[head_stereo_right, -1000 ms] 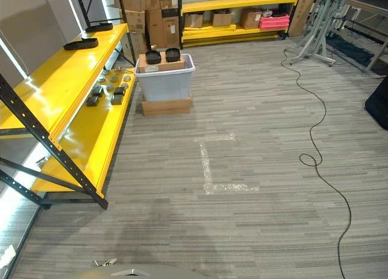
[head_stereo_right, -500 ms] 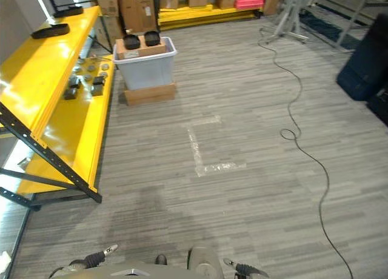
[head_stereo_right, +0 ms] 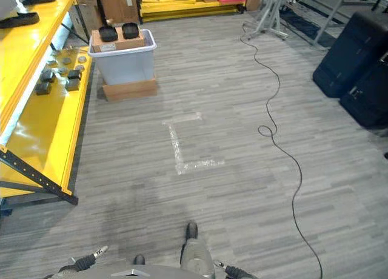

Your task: Move parts from the plastic box to the shelf.

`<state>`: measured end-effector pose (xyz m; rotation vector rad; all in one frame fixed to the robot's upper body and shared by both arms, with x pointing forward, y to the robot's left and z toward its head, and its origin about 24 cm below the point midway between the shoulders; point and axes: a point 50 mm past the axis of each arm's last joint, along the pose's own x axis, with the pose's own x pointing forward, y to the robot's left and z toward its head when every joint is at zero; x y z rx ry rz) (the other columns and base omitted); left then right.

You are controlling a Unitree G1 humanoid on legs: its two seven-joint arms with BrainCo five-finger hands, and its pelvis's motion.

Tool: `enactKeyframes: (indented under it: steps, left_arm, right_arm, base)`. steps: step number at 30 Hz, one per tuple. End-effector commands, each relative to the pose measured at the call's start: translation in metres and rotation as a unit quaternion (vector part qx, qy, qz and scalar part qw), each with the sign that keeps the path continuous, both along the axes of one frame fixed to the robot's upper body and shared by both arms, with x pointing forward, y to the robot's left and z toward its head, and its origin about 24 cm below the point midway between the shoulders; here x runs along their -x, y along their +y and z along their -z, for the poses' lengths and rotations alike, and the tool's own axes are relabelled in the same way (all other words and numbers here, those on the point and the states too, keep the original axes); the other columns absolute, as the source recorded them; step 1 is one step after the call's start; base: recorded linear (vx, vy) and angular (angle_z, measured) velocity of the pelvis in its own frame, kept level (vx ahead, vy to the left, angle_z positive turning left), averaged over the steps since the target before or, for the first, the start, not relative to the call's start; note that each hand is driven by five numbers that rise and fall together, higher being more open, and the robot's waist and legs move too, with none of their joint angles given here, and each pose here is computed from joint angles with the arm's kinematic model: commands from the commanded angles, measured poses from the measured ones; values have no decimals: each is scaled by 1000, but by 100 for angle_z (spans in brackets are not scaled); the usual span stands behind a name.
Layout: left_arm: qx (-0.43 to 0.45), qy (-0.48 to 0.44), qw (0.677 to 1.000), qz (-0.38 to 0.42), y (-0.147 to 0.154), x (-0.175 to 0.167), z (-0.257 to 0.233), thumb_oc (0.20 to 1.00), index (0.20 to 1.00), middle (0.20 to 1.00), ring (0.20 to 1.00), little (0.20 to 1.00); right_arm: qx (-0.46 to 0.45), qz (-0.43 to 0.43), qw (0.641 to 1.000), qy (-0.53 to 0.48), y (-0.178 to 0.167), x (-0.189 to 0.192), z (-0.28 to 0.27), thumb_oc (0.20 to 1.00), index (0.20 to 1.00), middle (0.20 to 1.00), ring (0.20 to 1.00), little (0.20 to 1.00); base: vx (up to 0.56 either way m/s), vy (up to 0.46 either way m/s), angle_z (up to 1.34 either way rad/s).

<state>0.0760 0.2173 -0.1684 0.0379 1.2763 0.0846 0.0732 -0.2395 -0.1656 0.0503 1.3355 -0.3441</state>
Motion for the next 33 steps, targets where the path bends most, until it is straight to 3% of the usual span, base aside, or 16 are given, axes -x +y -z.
enactKeyframes:
  steps: [1,6,13,19,25,33]
  left_arm:
    - [16,-28,997,-67,8,-8,-3,1000,1000,1000,1000,1000]
    - [32,-55,988,-141,12,-18,-6,1000,1000,1000,1000,1000]
    - [41,-80,985,-147,11,-37,-11,1000,1000,1000,1000,1000]
    - [20,-46,978,-203,17,-6,-4,1000,1000,1000,1000,1000]
    - [17,-40,991,-124,13,-7,-4,1000,1000,1000,1000,1000]
    - [37,-55,990,-123,8,-20,-6,1000,1000,1000,1000,1000]
  right_arm:
    - [26,-16,999,11,-13,3,-3,1000,1000,1000,1000,1000]
    - [45,-42,998,31,-22,2,-6,1000,1000,1000,1000,1000]
    - [61,-36,996,45,-31,5,-8,1000,1000,1000,1000,1000]
    - [76,-111,990,37,-29,-12,-11,1000,1000,1000,1000,1000]
    - [45,-101,994,-13,-8,-30,-10,1000,1000,1000,1000,1000]
    - [31,-121,991,-36,-6,-39,-12,1000,1000,1000,1000,1000]
  base:
    - [380,-260,34]
    - [295,-269,8]
    - [248,-76,10]
    - [785,334,-56]
    - [563,330,-37]
    - [466,-73,18]
